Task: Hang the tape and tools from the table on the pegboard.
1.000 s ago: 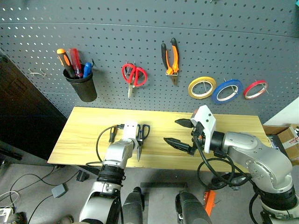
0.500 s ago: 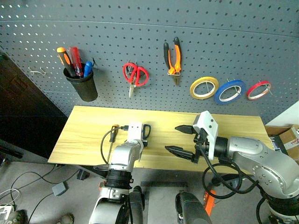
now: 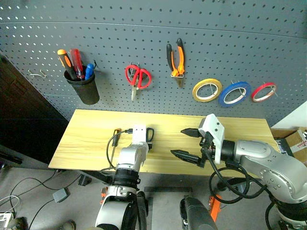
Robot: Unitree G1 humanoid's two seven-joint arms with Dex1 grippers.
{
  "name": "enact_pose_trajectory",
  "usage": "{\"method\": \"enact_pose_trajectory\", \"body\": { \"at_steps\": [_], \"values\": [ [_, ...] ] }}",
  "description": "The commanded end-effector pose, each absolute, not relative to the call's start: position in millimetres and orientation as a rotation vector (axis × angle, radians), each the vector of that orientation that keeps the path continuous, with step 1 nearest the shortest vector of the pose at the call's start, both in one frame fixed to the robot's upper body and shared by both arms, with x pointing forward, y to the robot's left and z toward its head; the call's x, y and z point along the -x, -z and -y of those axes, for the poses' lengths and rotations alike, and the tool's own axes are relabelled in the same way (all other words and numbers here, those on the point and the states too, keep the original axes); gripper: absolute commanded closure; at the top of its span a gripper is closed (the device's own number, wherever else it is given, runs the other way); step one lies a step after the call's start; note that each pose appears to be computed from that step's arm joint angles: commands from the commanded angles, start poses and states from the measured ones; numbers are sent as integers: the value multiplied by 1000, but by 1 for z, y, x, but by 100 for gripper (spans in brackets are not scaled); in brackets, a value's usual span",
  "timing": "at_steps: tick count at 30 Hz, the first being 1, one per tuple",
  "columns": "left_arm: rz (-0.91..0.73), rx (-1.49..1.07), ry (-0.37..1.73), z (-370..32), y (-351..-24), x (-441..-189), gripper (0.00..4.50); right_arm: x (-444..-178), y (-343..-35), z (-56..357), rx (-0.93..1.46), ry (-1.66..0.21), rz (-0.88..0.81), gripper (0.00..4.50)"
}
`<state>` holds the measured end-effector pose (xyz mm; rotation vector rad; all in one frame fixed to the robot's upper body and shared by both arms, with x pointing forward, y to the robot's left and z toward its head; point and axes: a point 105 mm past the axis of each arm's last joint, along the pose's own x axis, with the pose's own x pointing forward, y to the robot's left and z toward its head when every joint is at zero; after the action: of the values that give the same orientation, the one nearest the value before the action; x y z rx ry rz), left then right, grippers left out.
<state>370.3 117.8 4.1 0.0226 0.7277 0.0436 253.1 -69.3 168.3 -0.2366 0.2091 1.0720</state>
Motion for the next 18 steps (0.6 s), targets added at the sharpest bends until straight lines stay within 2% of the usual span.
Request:
{"method": "enact_pose_trajectory", "body": {
  "at_steps": [1,5,7,14,18],
  "values": [
    [-757,-2,12,-115,10,-362,217,-256,-177,70,270,-1045,-166,0],
    [-712,116,70,-109,3,-363,338,-258,-179,71,269,-1033,-157,0],
    [-682,150,111,-106,-2,-364,377,-259,-180,71,270,-1027,-148,0],
    [-576,132,276,-103,-21,-358,397,-260,-188,70,274,-1020,-84,0],
    [-448,104,390,-111,-44,-345,397,-257,-196,70,281,-1021,-25,0]
  ]
}}
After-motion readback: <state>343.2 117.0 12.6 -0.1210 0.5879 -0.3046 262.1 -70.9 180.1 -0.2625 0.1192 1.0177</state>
